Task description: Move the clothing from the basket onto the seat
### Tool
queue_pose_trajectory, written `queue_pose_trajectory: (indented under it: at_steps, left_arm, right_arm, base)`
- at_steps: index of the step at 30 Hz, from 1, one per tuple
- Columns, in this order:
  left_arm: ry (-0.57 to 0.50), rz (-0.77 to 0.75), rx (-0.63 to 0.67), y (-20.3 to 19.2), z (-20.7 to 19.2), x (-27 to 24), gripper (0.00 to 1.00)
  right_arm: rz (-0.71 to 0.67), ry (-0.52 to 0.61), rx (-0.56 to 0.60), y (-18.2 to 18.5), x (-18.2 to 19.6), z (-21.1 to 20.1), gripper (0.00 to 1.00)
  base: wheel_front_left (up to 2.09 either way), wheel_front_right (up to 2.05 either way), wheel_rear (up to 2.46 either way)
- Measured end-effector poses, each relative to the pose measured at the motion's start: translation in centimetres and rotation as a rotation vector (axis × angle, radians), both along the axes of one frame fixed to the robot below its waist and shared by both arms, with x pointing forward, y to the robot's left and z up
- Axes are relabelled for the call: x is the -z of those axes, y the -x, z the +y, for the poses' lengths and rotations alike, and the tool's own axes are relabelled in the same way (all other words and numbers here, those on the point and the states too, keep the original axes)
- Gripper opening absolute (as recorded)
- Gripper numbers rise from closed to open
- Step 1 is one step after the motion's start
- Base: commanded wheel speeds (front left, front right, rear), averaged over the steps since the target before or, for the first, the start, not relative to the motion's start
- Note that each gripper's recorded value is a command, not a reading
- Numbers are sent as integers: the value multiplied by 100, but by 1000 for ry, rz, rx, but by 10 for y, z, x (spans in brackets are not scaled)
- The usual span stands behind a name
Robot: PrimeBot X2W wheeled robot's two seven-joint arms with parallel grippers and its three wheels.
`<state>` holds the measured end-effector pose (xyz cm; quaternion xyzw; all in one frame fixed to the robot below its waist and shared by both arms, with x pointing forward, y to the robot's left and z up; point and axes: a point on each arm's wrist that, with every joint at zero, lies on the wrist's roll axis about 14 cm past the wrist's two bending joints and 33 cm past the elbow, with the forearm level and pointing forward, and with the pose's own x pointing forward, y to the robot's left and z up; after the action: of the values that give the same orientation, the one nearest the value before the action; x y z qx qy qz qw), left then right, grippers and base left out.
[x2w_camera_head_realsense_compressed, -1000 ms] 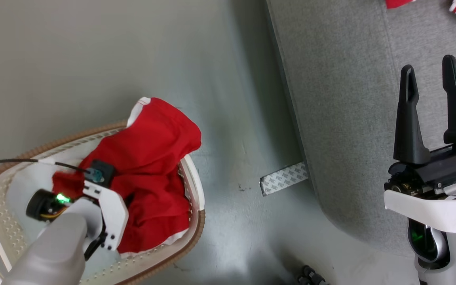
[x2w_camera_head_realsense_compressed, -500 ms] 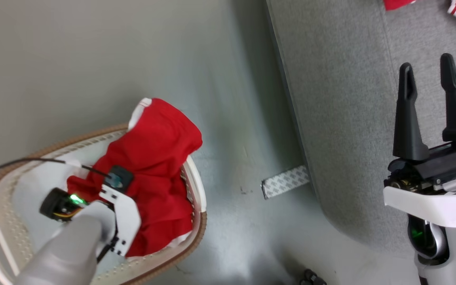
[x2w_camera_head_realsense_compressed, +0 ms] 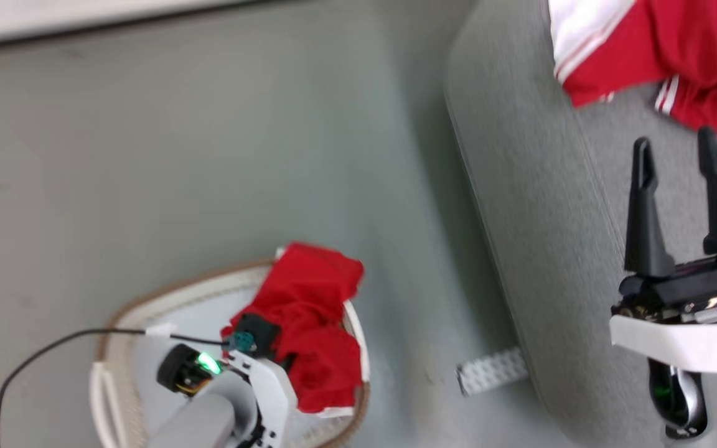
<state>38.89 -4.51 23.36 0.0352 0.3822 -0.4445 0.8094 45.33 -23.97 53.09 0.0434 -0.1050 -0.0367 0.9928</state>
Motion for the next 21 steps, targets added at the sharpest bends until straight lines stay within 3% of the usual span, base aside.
queue_pose_trajectory:
  at_steps: [12, 21]
  left_arm:
    - [191, -227, -159, -9, 7, -118, 0]
    - [347, -486, -258, -26, 20, -224, 0]
  right_arm:
    - [-80, -56, -79, 38, -43, 27, 100]
    - [-105, -69, -146, 61, -61, 46, 100]
  base:
    - [0, 0, 0]
    - [0, 0, 0]
